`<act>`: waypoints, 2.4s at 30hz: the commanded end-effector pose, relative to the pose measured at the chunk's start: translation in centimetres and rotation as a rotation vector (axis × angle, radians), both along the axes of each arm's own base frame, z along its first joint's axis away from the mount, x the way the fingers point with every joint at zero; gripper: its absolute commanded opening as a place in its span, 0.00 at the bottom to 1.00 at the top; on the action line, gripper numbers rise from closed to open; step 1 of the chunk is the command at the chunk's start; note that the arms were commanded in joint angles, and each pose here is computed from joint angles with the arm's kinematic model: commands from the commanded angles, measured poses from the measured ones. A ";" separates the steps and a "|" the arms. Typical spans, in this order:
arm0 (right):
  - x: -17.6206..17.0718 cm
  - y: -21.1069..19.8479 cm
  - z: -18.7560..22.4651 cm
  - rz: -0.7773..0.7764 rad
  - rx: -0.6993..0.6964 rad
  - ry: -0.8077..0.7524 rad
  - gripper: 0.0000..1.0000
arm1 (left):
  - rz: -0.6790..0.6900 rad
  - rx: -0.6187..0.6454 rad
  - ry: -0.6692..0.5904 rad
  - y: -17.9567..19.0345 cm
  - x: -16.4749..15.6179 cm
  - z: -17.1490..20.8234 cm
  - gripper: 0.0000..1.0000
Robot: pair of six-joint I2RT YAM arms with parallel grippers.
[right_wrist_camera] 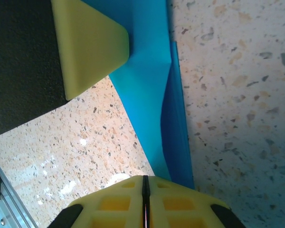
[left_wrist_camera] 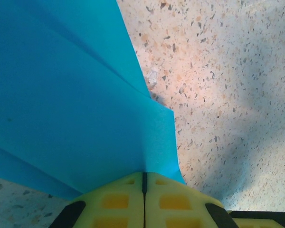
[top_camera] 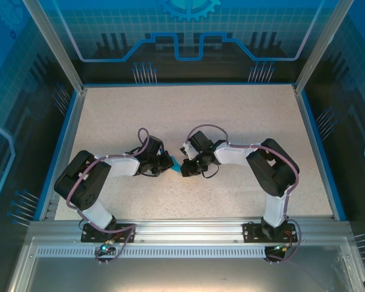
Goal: Fold a paper plane with a square sheet of paper (pick it up from the middle)
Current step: Fold the wing for the fifth time at the center of the table.
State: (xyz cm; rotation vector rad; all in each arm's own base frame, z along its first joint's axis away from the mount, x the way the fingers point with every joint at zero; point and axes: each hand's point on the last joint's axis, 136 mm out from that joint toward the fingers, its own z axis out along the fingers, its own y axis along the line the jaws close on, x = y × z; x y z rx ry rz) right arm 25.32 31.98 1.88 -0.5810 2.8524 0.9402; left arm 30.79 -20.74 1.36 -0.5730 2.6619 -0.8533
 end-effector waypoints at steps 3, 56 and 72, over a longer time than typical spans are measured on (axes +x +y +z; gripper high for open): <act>0.4 -1.2 -1.1 -0.033 -0.043 0.030 0.09 | 0.047 0.100 0.087 2.2 -1.1 -2.2 0.08; -0.1 -3.3 -5.3 -0.136 -0.058 0.212 0.08 | -0.101 -0.052 -0.065 -2.7 -1.2 0.4 0.13; -0.5 -3.7 -5.8 -0.136 -0.081 0.221 0.08 | -0.082 0.056 -0.046 -1.1 -1.0 -1.0 0.13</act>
